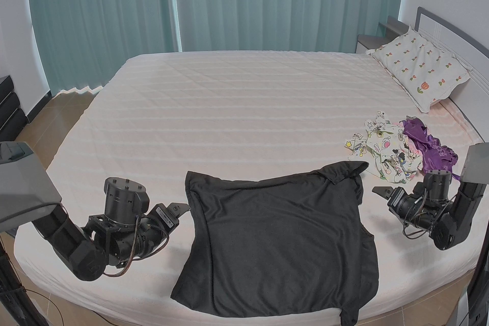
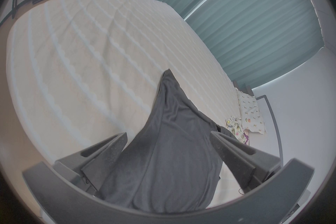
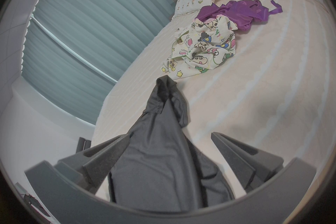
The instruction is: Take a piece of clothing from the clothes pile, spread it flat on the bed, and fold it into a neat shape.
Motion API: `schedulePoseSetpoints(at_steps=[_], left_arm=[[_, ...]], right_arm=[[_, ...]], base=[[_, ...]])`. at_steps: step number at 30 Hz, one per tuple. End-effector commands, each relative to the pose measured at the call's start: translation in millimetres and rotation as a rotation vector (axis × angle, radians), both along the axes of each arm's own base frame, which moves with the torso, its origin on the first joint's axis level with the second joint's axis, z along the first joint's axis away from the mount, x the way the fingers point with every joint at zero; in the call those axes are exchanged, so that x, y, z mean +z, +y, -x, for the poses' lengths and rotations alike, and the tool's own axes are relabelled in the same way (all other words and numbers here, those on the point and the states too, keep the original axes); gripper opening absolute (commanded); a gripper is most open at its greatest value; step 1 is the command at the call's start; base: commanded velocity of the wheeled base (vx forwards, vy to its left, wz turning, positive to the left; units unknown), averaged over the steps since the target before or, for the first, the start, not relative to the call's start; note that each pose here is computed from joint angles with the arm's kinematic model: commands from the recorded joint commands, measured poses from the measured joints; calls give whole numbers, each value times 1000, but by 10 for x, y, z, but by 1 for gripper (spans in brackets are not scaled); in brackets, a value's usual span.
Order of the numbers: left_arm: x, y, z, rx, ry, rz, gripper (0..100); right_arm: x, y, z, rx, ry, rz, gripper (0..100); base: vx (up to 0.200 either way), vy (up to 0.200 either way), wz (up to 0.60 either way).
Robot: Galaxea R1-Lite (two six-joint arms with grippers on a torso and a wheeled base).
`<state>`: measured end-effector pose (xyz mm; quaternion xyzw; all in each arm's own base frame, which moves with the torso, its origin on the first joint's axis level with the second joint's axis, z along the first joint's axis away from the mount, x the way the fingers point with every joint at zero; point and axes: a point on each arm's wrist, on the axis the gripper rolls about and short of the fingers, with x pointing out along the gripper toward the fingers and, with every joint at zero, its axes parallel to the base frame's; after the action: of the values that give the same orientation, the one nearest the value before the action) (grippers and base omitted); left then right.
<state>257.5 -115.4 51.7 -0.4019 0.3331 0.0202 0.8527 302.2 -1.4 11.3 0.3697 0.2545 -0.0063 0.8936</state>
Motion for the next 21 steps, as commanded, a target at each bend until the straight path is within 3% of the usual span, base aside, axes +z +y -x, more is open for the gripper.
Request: schedulePoseSetpoints(at_steps=[1, 7, 19, 21], left_arm=[[-47, -19, 280, -47, 36, 37, 100], [-196, -39, 301, -64, 100, 24, 100], [-399, -119, 329, -87, 174, -7, 100], [-415, -116, 326, -86, 179, -10, 100]], right_arm=[[37, 14, 424, 58, -2, -33, 100], [18, 38, 520, 81, 14, -39, 100], [-34, 40, 517, 86, 34, -42, 100], [-34, 40, 517, 86, 34, -42, 100]], base=[[0, 0, 0], [0, 0, 0], [-200, 0, 0], [0, 0, 0]])
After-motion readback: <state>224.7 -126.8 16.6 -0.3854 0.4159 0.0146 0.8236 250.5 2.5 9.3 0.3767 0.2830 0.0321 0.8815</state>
